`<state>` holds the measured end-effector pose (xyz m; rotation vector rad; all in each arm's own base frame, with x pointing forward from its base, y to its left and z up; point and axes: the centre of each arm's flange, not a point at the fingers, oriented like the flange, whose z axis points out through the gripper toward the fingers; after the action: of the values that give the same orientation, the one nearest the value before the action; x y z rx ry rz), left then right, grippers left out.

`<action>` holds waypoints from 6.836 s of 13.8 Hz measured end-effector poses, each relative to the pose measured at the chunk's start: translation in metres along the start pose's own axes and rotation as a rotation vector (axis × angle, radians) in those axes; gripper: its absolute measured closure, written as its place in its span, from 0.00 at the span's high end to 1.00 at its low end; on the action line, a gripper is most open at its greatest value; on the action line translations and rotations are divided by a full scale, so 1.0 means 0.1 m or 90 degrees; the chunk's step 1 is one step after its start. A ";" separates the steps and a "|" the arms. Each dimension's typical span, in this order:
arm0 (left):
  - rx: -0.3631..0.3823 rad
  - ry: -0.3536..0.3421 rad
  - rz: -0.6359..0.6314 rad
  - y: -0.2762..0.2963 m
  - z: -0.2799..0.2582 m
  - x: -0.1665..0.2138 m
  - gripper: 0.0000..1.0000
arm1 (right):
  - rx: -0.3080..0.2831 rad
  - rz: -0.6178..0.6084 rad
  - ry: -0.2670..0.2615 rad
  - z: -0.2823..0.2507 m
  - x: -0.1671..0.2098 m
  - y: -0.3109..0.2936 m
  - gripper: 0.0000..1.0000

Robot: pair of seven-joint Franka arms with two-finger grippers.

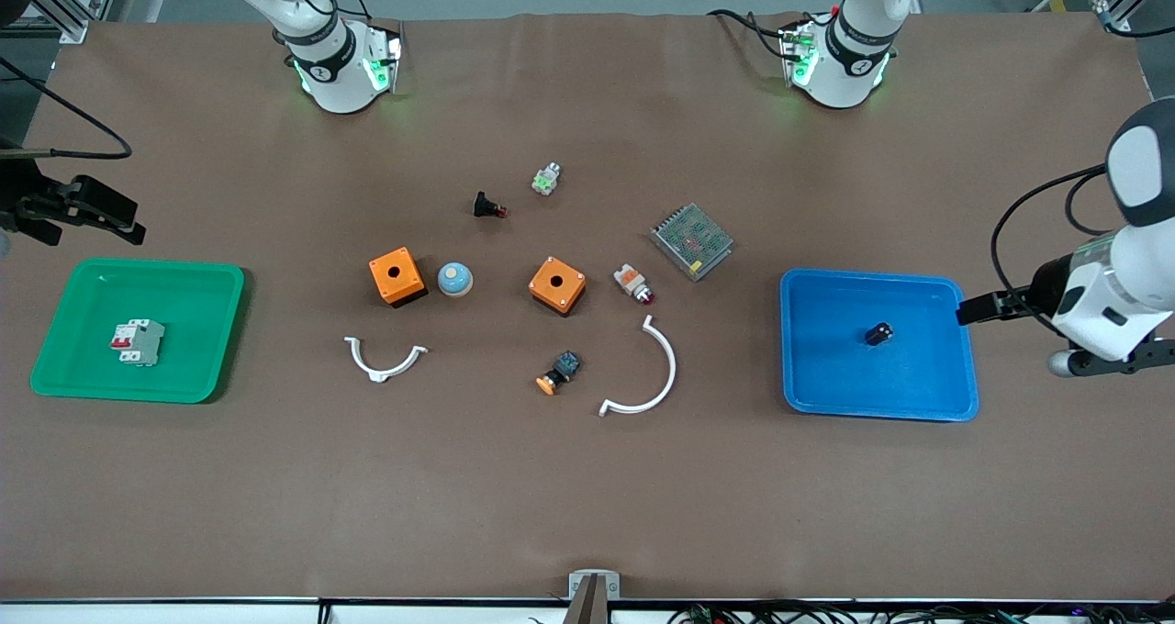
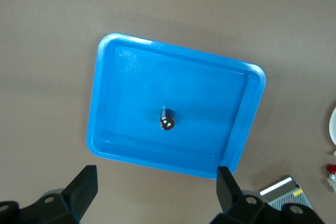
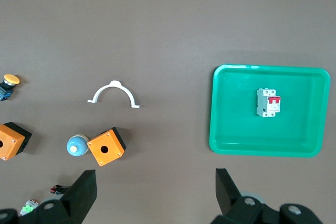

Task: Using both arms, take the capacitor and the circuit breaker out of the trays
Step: 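Move the left gripper over the blue tray while the right gripper reaches the green tray, then lower both grippers and grasp the capacitor and the breaker, then lift the capacitor with the left gripper while the right gripper carries the breaker, then lower the breaker near the orange box and open the right gripper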

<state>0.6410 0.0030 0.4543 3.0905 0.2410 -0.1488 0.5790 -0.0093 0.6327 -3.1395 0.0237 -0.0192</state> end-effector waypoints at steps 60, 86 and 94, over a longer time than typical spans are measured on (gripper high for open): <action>-0.026 0.079 -0.025 0.14 2.27 -0.26 0.33 | 0.010 -0.087 -0.154 2.30 0.31 1.95 0.40; -0.078 0.129 -0.019 1.89 1.87 -0.39 0.33 | 0.006 0.029 -0.097 3.59 -0.17 -2.98 0.40; -0.110 0.130 0.026 3.15 2.01 -0.70 0.33 | 0.005 0.064 -0.082 4.02 -0.27 -3.31 0.40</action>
<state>0.6033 -0.3281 0.2713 2.9340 0.1863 0.1804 0.5616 0.3225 0.2306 -3.1191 0.1797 0.1834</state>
